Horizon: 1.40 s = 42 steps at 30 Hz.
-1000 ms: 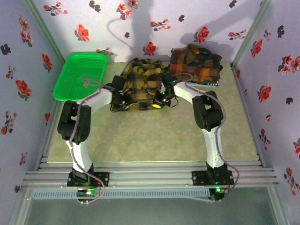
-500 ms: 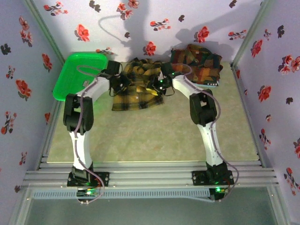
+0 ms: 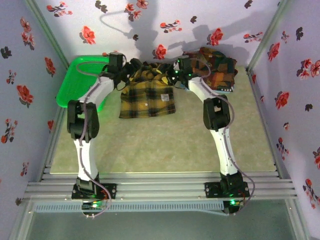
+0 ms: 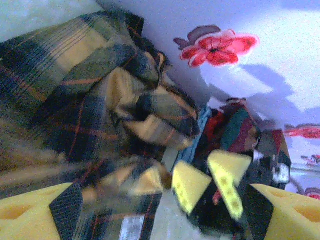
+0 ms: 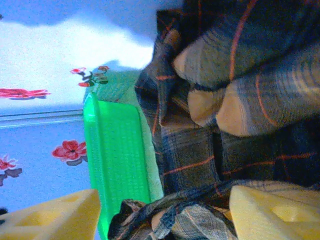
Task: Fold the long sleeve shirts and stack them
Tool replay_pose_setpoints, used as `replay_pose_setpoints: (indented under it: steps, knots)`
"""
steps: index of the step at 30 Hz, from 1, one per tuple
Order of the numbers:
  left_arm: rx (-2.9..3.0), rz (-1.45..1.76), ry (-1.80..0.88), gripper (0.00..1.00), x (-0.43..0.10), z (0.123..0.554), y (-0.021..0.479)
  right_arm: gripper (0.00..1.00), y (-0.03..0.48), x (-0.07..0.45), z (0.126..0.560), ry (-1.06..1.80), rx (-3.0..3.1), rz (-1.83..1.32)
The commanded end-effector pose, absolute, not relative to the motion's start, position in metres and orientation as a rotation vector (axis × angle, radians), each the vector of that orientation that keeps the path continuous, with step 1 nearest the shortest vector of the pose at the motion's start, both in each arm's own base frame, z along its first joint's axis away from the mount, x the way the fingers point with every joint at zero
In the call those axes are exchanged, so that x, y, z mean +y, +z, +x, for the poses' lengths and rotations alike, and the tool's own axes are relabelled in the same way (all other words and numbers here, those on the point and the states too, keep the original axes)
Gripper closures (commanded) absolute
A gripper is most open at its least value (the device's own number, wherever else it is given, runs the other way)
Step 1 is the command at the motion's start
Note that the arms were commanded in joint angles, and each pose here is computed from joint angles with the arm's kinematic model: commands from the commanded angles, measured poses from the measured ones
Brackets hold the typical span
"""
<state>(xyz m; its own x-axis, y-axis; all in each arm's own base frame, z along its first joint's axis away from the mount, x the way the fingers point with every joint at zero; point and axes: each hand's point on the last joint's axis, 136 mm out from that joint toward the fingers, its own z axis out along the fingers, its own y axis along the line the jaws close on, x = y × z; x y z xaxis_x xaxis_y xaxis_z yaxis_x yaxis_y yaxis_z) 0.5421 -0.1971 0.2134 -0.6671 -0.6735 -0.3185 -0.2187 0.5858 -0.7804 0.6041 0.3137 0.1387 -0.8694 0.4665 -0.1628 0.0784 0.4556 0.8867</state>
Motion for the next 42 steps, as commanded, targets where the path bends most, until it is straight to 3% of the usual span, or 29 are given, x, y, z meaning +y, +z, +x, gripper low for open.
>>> replay_pose_setpoints:
  steps: [1,4,7,13,19,25,30,33,37,42]
  knots:
    - [2.298,-0.697,-0.843,0.12,-0.192,0.470,0.223,0.20,0.172,0.299,0.572,1.106,2.422,0.224]
    - [2.389,-0.736,-0.801,0.11,-0.196,0.412,0.185,0.21,0.152,0.291,0.528,0.870,2.573,-0.022]
    - [2.408,-0.805,-0.887,0.11,-0.212,0.382,0.147,0.30,0.106,0.282,0.492,0.704,2.732,-0.178]
    - [2.401,-0.902,-0.958,0.12,-0.227,0.369,0.100,0.39,0.041,0.278,0.474,0.465,2.832,-0.273]
    - [2.433,-0.963,-0.813,0.12,-0.200,0.349,0.081,0.46,0.009,0.282,0.449,0.404,2.907,-0.182]
    - [2.412,-1.039,-0.686,0.11,-0.161,0.313,0.079,0.50,-0.017,0.302,0.357,0.579,3.056,0.104]
    - [2.422,-1.068,-0.622,0.11,-0.133,0.275,0.068,0.49,0.005,0.369,0.289,1.042,2.946,0.543]
    - [2.404,-1.119,-0.572,0.11,-0.112,0.248,0.063,0.41,0.043,0.416,0.260,1.345,2.783,0.781]
    - [2.346,-1.174,-0.515,0.10,-0.085,0.220,0.062,0.36,0.091,0.444,0.239,1.517,2.673,0.855]
    - [2.283,-1.242,-0.490,0.11,-0.061,0.197,0.060,0.26,0.138,0.444,0.232,1.531,2.664,0.710]
